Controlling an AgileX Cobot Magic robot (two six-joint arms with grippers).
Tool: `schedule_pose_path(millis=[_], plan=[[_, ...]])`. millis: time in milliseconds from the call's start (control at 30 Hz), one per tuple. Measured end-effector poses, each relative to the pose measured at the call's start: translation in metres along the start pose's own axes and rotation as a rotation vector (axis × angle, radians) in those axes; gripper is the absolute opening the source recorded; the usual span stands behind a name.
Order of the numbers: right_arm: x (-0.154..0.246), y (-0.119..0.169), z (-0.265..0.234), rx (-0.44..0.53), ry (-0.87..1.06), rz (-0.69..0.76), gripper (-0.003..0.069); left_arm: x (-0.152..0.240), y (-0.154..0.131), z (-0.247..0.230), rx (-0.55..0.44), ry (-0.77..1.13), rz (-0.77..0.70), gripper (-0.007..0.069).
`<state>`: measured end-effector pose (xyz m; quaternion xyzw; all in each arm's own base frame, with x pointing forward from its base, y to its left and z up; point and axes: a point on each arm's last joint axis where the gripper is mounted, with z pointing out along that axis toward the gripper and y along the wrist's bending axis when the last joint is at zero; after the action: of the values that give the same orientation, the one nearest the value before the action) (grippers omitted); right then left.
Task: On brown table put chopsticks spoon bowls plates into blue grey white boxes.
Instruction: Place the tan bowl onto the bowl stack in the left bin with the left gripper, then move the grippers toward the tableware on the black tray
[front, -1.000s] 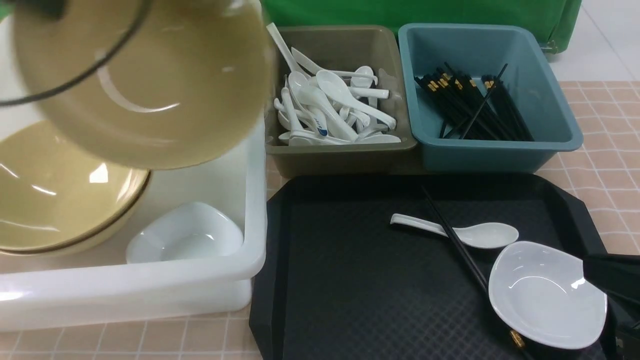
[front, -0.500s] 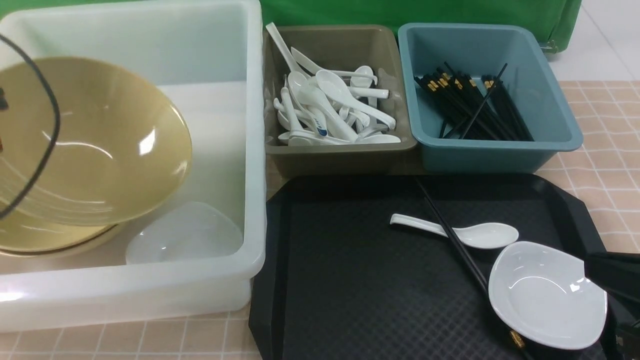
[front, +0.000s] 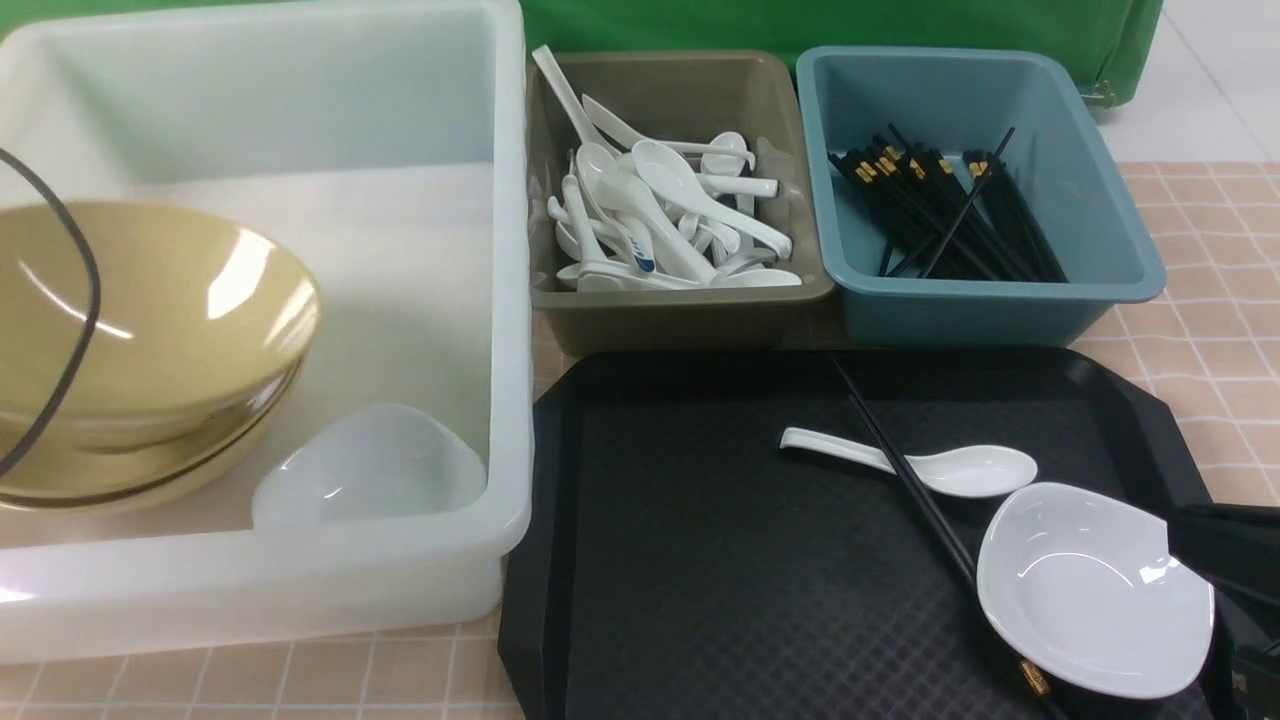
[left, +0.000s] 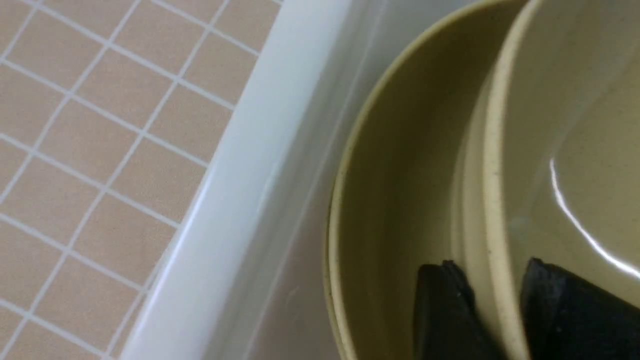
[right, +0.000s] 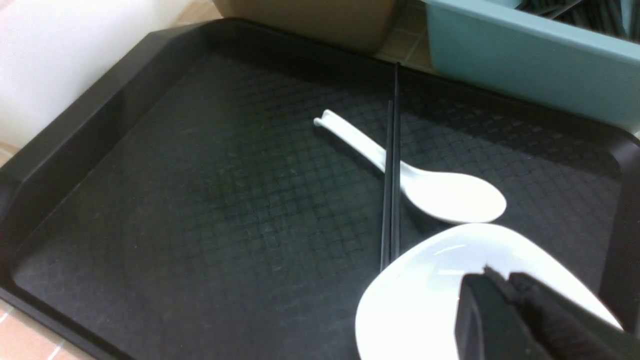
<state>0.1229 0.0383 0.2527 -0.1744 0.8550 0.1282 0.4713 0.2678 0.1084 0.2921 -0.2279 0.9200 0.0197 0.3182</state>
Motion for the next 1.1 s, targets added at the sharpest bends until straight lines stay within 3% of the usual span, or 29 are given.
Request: schedule_pose_path(millis=[67, 100, 167, 200, 267, 333, 467, 767, 900, 1033, 1067, 1100], plan=[[0.0, 0.0, 0.0, -0.002, 0.0, -0.001, 0.0086, 0.001, 0.0, 0.0, 0.0, 0.006, 0.0, 0.0267], [0.0, 0.002, 0.0, -0.013, 0.0, -0.009, 0.0088, 0.002, 0.0, 0.0, -0.001, 0.019, -0.001, 0.0365], [0.0, 0.003, 0.0, -0.021, 0.0, -0.014, 0.0089, 0.002, 0.0, 0.0, -0.002, 0.026, 0.0, 0.0415], [0.0, 0.006, 0.001, -0.039, 0.001, -0.025, 0.009, 0.004, 0.0, 0.0, -0.005, 0.038, -0.009, 0.0487], [0.0, 0.008, 0.001, -0.055, 0.002, -0.035, 0.0092, 0.005, 0.0, -0.004, -0.007, 0.051, -0.016, 0.0552], [0.0, 0.01, 0.001, -0.066, 0.003, -0.041, 0.0094, 0.005, 0.0, -0.013, -0.002, 0.038, -0.016, 0.0584], [0.0, 0.011, 0.001, -0.069, 0.003, -0.043, 0.0099, 0.003, -0.003, -0.045, 0.012, -0.063, -0.015, 0.0578], [0.017, 0.007, 0.012, -0.046, 0.052, -0.016, 0.0104, 0.011, -0.014, -0.147, 0.115, -0.414, -0.006, 0.0406], [0.022, 0.004, 0.024, -0.047, 0.121, 0.008, 0.0155, 0.037, -0.031, -0.19, 0.214, -0.592, 0.172, 0.0225], [0.023, 0.001, 0.037, -0.062, 0.197, 0.029, 0.0232, 0.073, -0.041, -0.191, 0.294, -0.692, 0.371, 0.0071], [0.023, 0.001, 0.037, -0.064, 0.201, 0.03, 0.0232, 0.073, -0.041, -0.191, 0.266, -0.697, 0.361, 0.0063], [0.02, -0.001, 0.043, -0.072, 0.223, 0.035, 0.0261, 0.089, -0.042, -0.183, 0.313, -0.714, 0.425, 0.0025]])
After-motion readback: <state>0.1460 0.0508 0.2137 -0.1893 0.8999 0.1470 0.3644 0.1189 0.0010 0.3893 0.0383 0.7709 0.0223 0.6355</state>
